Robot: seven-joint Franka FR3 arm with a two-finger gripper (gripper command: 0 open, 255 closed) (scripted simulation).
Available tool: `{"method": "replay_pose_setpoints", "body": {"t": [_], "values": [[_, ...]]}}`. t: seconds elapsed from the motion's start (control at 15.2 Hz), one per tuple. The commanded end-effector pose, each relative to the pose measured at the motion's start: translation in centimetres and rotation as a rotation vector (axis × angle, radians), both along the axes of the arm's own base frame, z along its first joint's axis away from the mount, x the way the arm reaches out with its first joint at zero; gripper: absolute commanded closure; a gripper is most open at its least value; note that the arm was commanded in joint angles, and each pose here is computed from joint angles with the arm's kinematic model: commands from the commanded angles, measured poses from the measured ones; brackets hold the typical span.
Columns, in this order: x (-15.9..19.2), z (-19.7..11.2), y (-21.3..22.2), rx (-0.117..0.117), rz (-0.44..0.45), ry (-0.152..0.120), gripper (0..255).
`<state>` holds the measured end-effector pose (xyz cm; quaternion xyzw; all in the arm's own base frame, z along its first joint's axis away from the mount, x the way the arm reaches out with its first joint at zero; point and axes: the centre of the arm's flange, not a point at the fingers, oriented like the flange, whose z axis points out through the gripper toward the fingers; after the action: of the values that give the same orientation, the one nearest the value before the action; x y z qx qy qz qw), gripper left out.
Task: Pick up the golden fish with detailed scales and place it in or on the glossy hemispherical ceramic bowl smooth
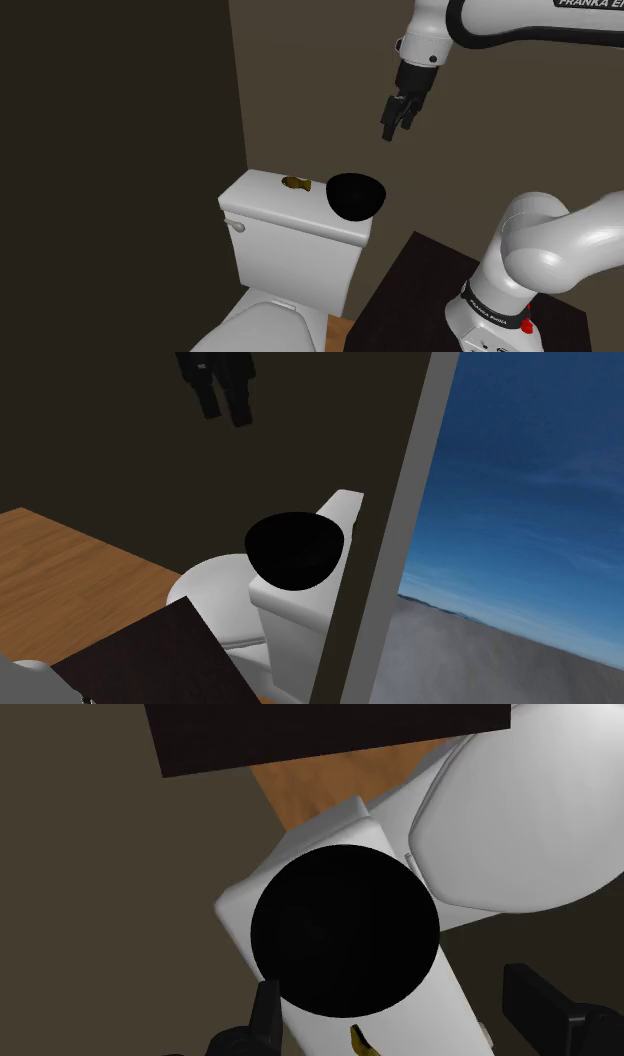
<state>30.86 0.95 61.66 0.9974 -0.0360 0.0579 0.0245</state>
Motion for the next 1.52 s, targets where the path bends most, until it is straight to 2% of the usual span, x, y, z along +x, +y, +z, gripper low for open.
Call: {"method": "replay_pose_setpoints", "body": {"t": [0.0,0.66,1.45], "values": [[0.0,0.0,0.0,0.0,0.0,0.0,0],[6.5,-9.9,-4.2,0.046,0.197,-0.127,0],[16.8,-20.8,-6.6,0.102,0.433,-0.28,0]]}}
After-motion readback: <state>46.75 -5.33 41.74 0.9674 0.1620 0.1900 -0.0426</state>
